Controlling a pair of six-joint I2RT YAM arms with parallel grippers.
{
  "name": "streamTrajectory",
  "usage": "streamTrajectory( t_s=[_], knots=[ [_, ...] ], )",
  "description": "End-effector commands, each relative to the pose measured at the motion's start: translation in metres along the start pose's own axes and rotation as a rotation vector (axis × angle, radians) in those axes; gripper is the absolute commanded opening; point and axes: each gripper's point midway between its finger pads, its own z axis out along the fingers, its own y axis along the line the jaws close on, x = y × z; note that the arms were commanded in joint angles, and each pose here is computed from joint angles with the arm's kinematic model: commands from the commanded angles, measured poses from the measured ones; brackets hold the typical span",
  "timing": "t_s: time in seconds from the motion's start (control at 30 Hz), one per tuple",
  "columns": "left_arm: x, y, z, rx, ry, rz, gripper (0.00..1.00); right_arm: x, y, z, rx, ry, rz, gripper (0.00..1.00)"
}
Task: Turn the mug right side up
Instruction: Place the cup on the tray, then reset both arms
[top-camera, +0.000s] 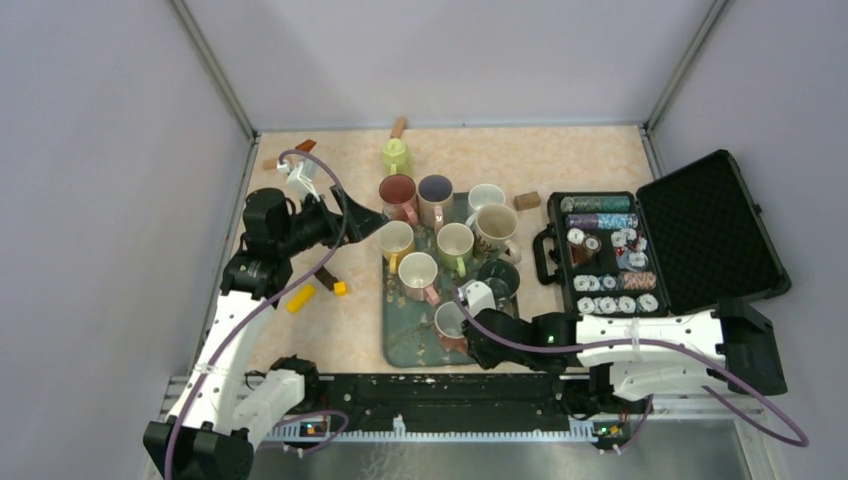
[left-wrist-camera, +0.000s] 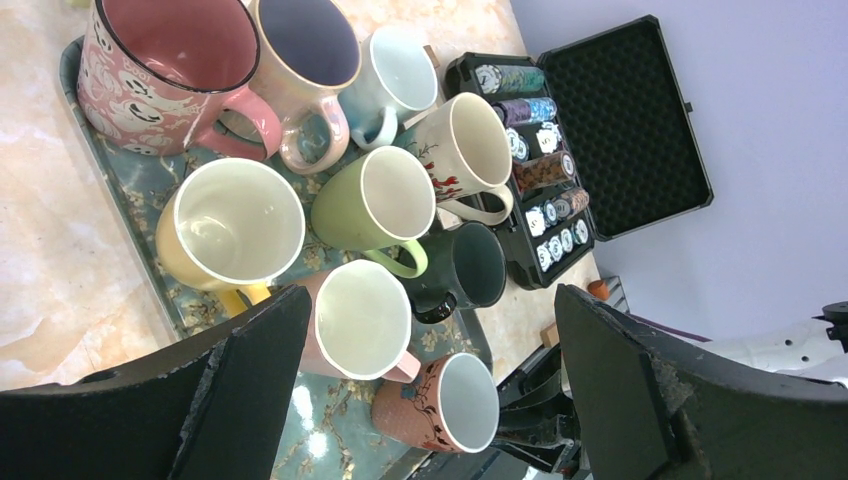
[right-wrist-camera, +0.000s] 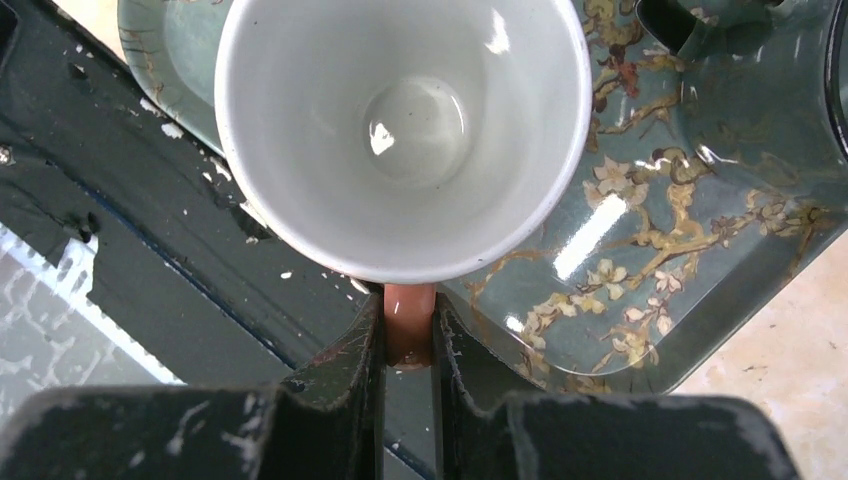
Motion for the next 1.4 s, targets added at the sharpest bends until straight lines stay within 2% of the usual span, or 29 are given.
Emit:
streamTrajectory(
  t_s=[0.0,0.27,0.53,0.7,0.9,0.97,1.0,1.03,1.2,1.37],
  knots=[
    [-0.011,-0.012,-0.007,0.025,-0.039,0.06,0.98,-0.03,0.013,0.003,-0.01,-0.138,0.028,0.0],
    [-0.009,-0.01,-0.009,0.015,-0.039,0.077,0.98,-0.024,0.007,0.011,0.054,-0.114,-0.005,0.0],
    [-0.008,-0.009,-0.009,0.012,-0.037,0.085,0.98,-0.019,0.007,0.011,0.075,-0.081,-0.033,0.33],
    [-0.008,-0.01,-0.01,0.017,-0.036,0.095,0.98,-0.021,0.008,0.007,0.077,-0.073,-0.041,0.49],
    [-0.01,-0.011,-0.011,0.008,-0.04,0.108,0.98,-0.037,0.015,-0.016,0.037,-0.084,-0.045,0.71],
    [-0.012,-0.012,-0.011,0.009,-0.042,0.111,0.98,-0.046,0.017,-0.029,0.021,-0.097,-0.042,0.81],
    [-0.013,-0.013,-0.011,0.013,-0.04,0.113,0.98,-0.05,0.018,-0.035,0.015,-0.102,-0.043,0.96],
    [-0.014,-0.014,-0.011,0.014,-0.04,0.115,0.98,-0.056,0.02,-0.042,0.008,-0.109,-0.041,0.98],
    [-0.018,-0.018,-0.013,0.015,-0.057,0.139,0.98,-0.094,0.021,-0.066,-0.025,-0.174,-0.018,0.99],
    [-0.021,-0.014,-0.009,0.008,-0.054,0.155,0.98,-0.145,0.0,-0.068,-0.015,-0.29,0.031,0.99]
  ],
)
